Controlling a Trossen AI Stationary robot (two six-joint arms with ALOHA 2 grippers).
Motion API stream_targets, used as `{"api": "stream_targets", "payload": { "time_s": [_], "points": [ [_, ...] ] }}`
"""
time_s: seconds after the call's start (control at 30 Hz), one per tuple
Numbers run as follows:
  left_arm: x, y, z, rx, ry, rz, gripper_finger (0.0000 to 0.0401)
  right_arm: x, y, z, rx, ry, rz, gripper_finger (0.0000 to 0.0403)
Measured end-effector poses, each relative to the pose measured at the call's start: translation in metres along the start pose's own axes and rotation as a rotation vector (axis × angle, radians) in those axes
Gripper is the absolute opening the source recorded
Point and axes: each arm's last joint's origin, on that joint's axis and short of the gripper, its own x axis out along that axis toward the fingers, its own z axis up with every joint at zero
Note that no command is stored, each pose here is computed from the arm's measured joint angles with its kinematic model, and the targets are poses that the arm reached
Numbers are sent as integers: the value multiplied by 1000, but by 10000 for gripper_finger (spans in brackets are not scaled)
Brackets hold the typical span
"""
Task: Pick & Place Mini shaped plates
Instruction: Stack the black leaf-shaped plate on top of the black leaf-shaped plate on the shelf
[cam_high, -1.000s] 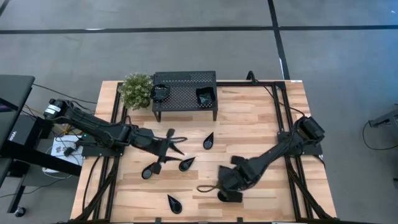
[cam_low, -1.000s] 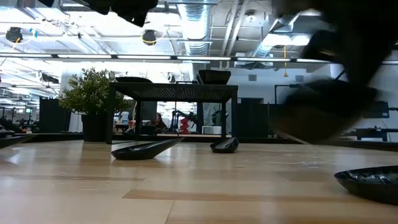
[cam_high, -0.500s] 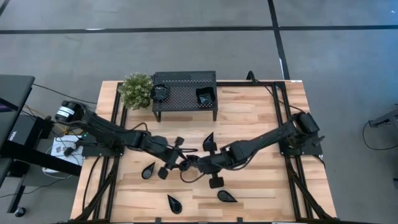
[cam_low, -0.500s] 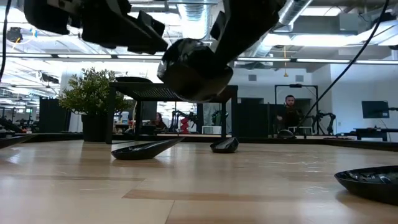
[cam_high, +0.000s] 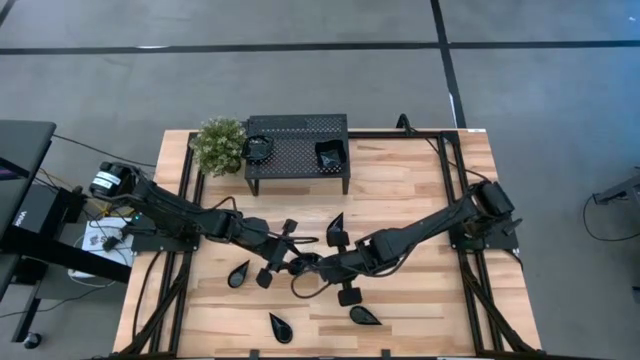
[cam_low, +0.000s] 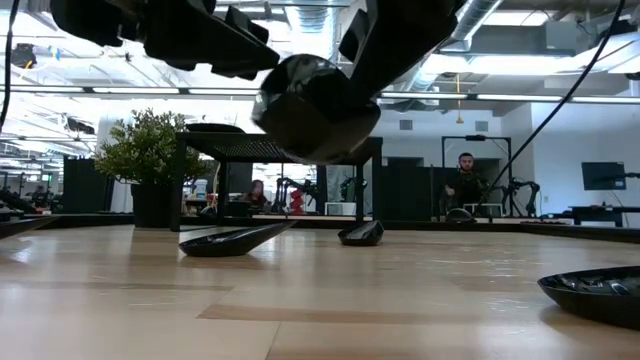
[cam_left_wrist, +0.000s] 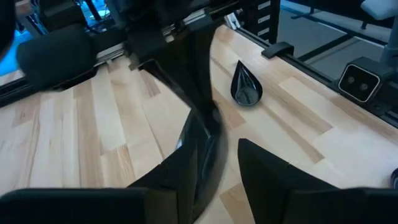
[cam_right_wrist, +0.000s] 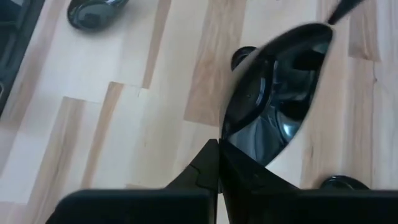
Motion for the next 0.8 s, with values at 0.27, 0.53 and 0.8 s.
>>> {"api": "stream_targets", "payload": {
  "time_s": [0.27,0.53,0.8],
  "points": [
    [0,0,0,-9,3,-9,106,0,2,3,-52,-29,4,3],
    [0,-1,0,-9,0,-18,93,0,-4,10,-140,-99,-12,2],
    [0,-2,0,-7,1,-26,48,1,-9,10,-131,-94,-22,4]
  ]
}}
